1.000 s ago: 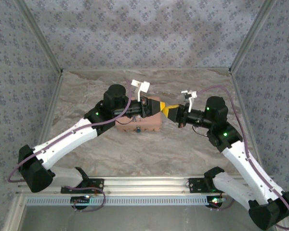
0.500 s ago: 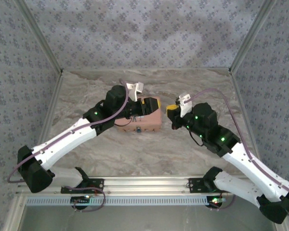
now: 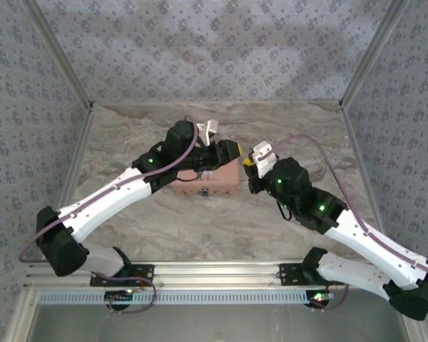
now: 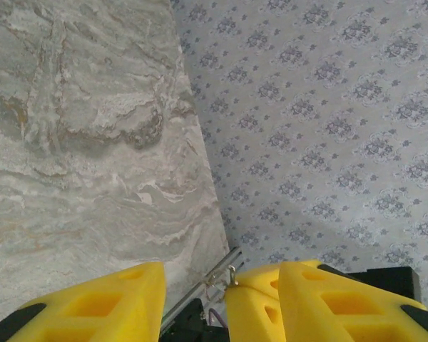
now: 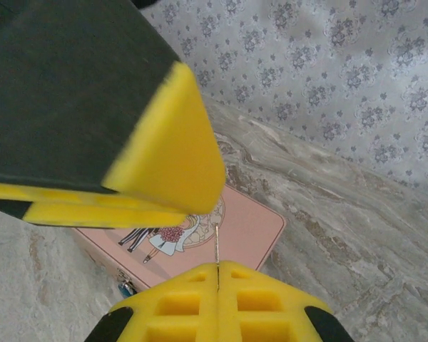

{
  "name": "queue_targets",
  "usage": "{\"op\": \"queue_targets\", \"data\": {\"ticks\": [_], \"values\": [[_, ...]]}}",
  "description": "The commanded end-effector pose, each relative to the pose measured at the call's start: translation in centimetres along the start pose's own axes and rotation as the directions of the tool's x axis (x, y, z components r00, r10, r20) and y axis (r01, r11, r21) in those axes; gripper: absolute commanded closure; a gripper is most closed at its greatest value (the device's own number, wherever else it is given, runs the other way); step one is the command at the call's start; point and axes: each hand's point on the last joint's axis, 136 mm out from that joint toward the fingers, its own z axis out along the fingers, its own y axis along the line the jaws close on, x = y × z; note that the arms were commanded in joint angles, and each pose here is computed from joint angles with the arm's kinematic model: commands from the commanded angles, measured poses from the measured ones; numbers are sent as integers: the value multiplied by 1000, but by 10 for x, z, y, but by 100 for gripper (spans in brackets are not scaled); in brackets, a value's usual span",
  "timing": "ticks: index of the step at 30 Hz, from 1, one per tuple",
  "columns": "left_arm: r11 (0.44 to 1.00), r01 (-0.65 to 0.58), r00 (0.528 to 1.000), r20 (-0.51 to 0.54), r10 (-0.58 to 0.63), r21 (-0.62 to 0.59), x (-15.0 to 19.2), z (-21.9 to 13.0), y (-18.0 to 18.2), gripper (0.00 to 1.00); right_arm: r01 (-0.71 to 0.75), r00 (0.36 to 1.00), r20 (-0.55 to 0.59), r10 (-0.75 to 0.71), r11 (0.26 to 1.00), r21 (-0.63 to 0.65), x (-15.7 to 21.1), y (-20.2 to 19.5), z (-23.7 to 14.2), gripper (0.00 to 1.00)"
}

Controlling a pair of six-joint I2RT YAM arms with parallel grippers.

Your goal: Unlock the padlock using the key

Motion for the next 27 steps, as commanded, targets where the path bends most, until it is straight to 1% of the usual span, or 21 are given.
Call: {"op": "queue_targets", "data": {"ticks": [1, 9, 14, 20, 24, 27], "values": [[999, 20, 1000, -19, -19, 50, 0, -2, -21, 57, 23, 998, 50, -24, 1000, 13, -17, 0, -3, 100], [998, 23, 999, -39, -21, 59, 0, 5, -23, 65, 58, 998, 39, -59, 998, 14, -15, 6, 2, 100], [998, 24, 999, -43, -22, 54, 1, 6, -22, 76, 80, 996, 40, -82, 996, 34, -16, 6, 3, 100], [999, 27, 998, -49, -25, 42, 2, 8, -19, 81, 107, 993, 50, -110, 992, 60, -19, 7, 3, 100], [999, 32, 998, -50, -30, 30, 3, 9, -15, 92, 136, 989, 50, -141, 987, 86, -20, 8, 3, 100], [999, 33, 998, -48, -32, 25, 2, 8, -14, 96, 160, 985, 52, -167, 981, 109, -21, 9, 2, 100]]}}
